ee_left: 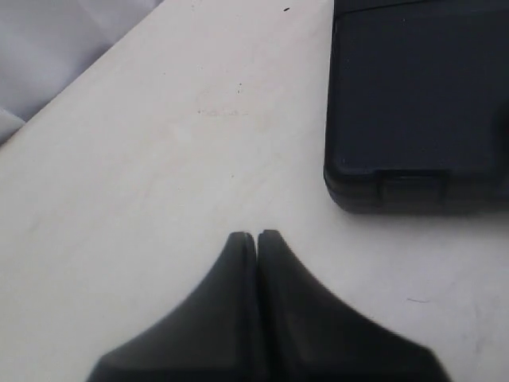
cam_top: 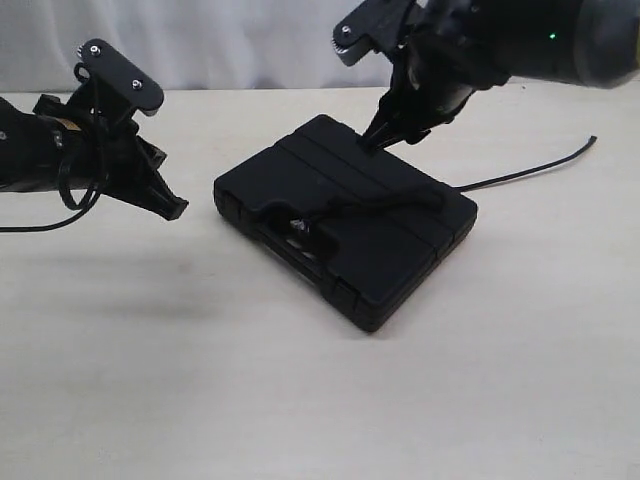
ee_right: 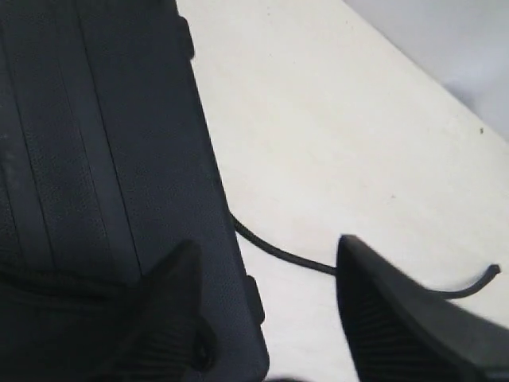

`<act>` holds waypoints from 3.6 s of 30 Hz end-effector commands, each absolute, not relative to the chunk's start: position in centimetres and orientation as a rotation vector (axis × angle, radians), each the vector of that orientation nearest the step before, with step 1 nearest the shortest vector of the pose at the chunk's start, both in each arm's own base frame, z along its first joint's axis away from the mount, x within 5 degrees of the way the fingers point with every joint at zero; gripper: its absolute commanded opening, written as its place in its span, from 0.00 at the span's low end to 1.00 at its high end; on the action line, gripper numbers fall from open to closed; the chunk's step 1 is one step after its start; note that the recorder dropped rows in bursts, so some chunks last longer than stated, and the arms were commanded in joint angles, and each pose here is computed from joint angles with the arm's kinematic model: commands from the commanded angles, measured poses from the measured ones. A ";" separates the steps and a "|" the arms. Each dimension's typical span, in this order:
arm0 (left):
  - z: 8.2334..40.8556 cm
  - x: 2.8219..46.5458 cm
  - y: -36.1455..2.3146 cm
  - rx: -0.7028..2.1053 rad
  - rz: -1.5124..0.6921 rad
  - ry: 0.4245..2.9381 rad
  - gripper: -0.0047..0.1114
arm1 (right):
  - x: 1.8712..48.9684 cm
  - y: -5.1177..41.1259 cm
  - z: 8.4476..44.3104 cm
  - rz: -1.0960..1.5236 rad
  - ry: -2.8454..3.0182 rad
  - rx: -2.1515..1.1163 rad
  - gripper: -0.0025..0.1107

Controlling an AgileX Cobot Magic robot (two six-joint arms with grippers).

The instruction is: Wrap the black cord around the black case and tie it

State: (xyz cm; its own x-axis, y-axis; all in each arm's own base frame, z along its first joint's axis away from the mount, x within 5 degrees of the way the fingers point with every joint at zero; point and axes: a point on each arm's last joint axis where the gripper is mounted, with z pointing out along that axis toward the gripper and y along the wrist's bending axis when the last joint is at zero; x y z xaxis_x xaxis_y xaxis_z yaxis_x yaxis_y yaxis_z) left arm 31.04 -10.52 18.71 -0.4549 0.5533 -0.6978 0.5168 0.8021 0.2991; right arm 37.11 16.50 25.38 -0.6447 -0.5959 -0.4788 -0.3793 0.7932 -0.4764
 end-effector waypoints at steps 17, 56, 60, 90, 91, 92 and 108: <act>22.1 29.5 -14.6 0.375 -0.306 1.464 0.04 | 41.0 -2.5 26.7 0.195 2.597 0.021 0.52; 30.6 30.0 -7.7 0.847 -0.426 2.307 0.04 | 34.0 -0.2 30.2 0.372 2.373 0.061 0.48; 29.7 29.6 -11.8 1.150 -0.540 2.016 0.10 | 34.0 -0.3 30.2 0.367 2.365 0.064 0.48; 15.6 37.3 -26.6 1.705 -0.302 1.949 0.42 | 36.7 -4.9 26.4 0.119 2.455 0.235 0.48; 15.8 37.2 -26.6 1.715 -0.308 1.947 0.42 | 36.8 -5.8 26.1 0.126 2.455 0.280 0.48; 16.0 37.1 -26.5 1.715 -0.310 1.943 0.42 | 36.9 -6.1 25.6 0.137 2.463 0.305 0.48; 14.6 37.3 -27.5 1.716 -0.301 1.944 0.42 | 38.0 -7.5 21.8 0.131 2.535 0.366 0.48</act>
State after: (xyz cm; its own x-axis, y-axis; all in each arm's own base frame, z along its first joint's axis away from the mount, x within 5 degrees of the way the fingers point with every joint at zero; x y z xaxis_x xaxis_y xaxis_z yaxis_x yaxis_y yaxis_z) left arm 37.17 -27.34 15.33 -0.0510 0.8514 -0.5220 0.9743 0.1573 0.1613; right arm 37.78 -6.73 22.46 -0.8042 0.2669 -0.5311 0.2075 0.9634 0.1699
